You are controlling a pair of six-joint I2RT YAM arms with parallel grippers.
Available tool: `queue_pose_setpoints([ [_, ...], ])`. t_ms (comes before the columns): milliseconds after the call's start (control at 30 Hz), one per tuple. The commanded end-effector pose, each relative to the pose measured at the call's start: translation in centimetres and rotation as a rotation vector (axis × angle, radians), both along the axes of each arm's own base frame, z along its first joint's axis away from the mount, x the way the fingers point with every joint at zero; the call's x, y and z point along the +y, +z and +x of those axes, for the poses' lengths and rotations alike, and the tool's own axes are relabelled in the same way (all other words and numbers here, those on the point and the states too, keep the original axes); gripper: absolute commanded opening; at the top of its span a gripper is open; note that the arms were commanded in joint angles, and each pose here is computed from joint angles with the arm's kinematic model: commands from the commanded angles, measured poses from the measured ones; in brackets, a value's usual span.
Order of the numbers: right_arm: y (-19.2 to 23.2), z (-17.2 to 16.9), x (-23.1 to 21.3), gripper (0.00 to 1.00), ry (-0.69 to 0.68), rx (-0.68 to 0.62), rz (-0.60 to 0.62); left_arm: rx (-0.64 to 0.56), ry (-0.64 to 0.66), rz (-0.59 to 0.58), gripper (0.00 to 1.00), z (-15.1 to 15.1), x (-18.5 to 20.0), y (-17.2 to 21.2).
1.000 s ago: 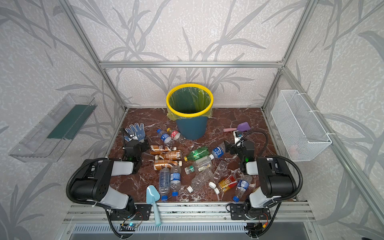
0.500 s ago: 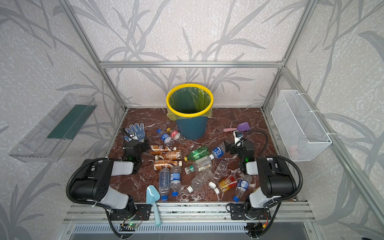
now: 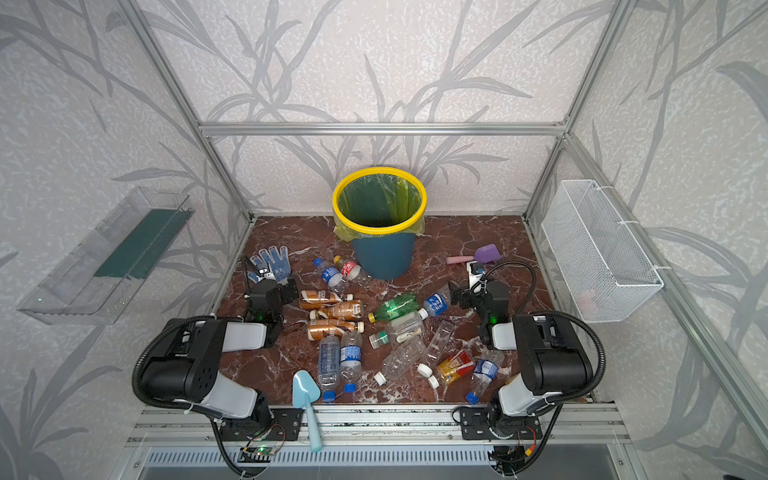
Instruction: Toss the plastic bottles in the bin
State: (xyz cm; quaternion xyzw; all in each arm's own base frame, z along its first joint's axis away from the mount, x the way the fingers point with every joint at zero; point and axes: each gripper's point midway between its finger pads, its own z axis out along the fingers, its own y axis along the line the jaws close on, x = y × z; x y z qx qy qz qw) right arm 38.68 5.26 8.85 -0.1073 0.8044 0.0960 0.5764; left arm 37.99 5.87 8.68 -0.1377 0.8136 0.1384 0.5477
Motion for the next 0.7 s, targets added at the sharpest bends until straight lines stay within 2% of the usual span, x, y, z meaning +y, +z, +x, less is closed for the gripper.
queue_pose_setpoints([
  [0, 0.8, 0.6, 0.1, 1.0, 0.004, -0.029, -0.003, -0.043, 0.0, 0.002, 0.9, 0.6, 0.1, 1.4],
  [67, 2.4, -0.1, 0.6, 0.95, 0.041, -0.072, 0.001, -0.044, -0.001, 0.029, 0.88, 0.7, 0.0, 3.4],
  [100, 3.6, -0.3, 0.1, 0.94, 0.006, -0.074, 0.007, 0.005, 0.012, 0.029, 0.88, 0.7, 0.1, 4.2],
  [133, 4.0, -0.5, -1.2, 0.94, -0.086, 0.012, 0.026, 0.055, 0.053, 0.001, 0.87, 0.5, 0.5, 5.7],
  [200, 6.2, -1.2, -5.2, 0.89, -0.407, 0.195, 0.17, 0.084, 0.141, -0.047, 0.84, 0.2, 1.3, 8.7],
  [300, 9.7, -3.2, -4.8, 0.8, -0.46, 0.316, 0.276, 0.11, 0.163, -0.136, 0.74, -0.1, 0.8, 12.6],
  [367, 11.2, -5.5, -4.8, 0.68, -0.532, 0.389, 0.385, 0.129, 0.175, -0.226, 0.71, -1.0, 0.2, 14.3],
  [400, 11.5, -6.7, -4.8, 0.68, -0.566, 0.423, 0.421, 0.14, 0.151, -0.267, 0.69, -1.4, -0.5, 14.8],
  [467, 12.4, -9.6, -4.8, 0.68, -0.604, 0.485, 0.391, 0.164, 0.103, -0.38, 0.66, -3.0, -2.3, 15.0],
  [533, 12.7, -12.2, -4.2, 0.68, -0.607, 0.544, 0.32, 0.197, -0.019, -0.476, 0.66, -4.4, -5.2, 14.6],
  [667, 11.0, -17.2, -2.9, 0.68, -0.558, 0.702, 0.182, 0.266, -0.159, -0.548, 0.66, -8.7, -9.3, 13.0],
])
